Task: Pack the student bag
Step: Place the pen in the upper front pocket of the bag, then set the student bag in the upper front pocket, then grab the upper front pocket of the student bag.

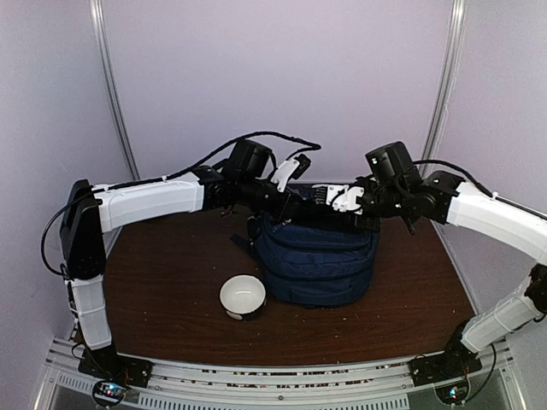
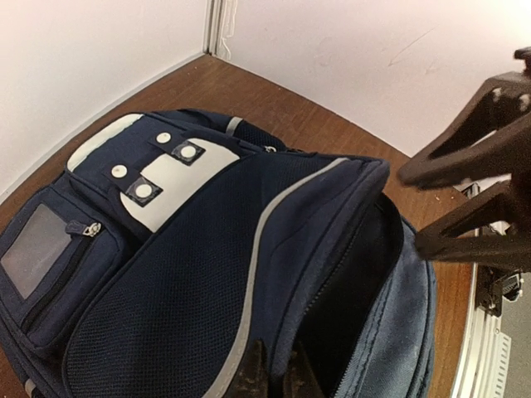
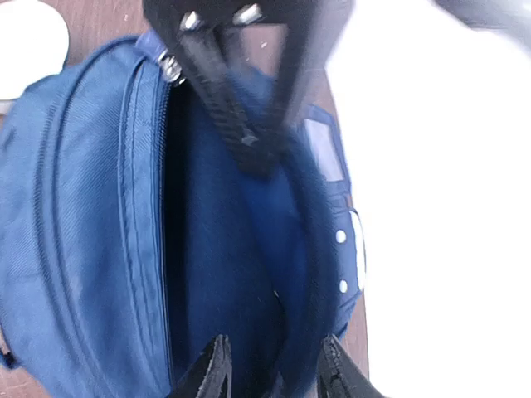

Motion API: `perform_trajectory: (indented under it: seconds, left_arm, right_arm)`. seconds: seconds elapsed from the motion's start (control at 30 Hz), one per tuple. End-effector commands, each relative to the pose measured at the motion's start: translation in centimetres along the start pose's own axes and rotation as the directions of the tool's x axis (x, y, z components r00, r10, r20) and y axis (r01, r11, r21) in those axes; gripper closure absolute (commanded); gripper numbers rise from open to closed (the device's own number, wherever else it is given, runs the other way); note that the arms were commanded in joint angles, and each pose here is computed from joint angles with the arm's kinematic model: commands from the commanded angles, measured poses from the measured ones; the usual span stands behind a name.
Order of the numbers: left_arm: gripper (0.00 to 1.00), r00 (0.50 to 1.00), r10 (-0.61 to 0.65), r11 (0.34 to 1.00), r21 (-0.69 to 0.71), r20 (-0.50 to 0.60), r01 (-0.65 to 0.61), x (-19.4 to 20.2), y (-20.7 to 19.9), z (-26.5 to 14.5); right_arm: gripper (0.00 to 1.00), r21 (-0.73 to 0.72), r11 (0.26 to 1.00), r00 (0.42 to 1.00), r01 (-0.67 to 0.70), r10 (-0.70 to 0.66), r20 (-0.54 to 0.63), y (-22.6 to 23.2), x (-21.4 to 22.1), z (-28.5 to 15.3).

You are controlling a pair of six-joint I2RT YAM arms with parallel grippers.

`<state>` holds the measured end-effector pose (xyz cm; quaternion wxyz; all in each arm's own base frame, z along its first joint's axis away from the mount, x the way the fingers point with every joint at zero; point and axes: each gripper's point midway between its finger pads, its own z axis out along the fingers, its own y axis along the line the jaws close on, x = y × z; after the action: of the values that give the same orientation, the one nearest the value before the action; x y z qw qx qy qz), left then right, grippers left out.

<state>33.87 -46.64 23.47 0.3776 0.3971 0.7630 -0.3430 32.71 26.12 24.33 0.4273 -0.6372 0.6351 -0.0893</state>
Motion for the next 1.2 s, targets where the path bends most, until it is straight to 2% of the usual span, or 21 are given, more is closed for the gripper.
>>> perform_trajectory:
  seconds: [0.0, 0.1, 0.27, 0.43, 0.63, 0.83, 1.1, 1.17]
  left_arm:
    - [1.00, 0.988, 0.021, 1.000, -0.008, 0.154, -0.020, -4.1, -0.5, -2.9]
    - [0.94, 0.994, 0.007, 1.000, -0.024, 0.108, -0.004, -2.2, 0.0, -2.3]
    - [0.66, 0.999, -0.009, 0.997, -0.078, 0.037, 0.012, 0.8, 0.7, -3.1]
    - [0.54, 1.000, 0.010, 0.996, -0.093, 0.021, -0.008, 2.7, -0.5, -6.7]
    - [0.51, 0.998, -0.037, 0.992, -0.123, -0.044, 0.032, 7.5, -1.1, -9.8]
    - [0.51, 0.995, -0.064, 0.992, -0.117, -0.080, 0.054, 10.7, -1.4, -10.1]
    - [0.51, 0.998, -0.041, 0.996, -0.087, -0.053, 0.037, 9.9, -1.3, -8.1]
    - [0.51, 0.999, -0.020, 0.996, -0.084, -0.041, 0.016, 9.3, -1.2, -7.7]
  right_arm:
    - [0.63, -0.106, 0.992, 0.997, -0.069, 0.071, 0.015, 3.1, 1.1, -2.5]
    - [0.63, -0.179, 0.978, 0.994, -0.104, 0.108, 0.012, 5.2, 1.8, -3.3]
    - [0.63, -0.252, 0.949, 0.980, -0.187, 0.199, 0.020, 7.2, 1.9, -4.0]
    - [0.63, -0.316, 0.916, 0.963, -0.247, 0.268, 0.025, 8.4, 1.8, -4.0]
    - [0.63, -0.390, 0.880, 0.946, -0.270, 0.318, 0.063, 9.2, 0.7, -4.7]
    - [0.65, -0.455, 0.837, 0.908, -0.304, 0.399, 0.128, 8.2, -1.1, -5.6]
    - [0.67, -0.403, 0.799, 0.831, -0.446, 0.537, 0.146, 5.2, -0.4, -3.3]
    - [0.67, -0.389, 0.800, 0.827, -0.456, 0.543, 0.147, 5.1, 0.1, -2.9]
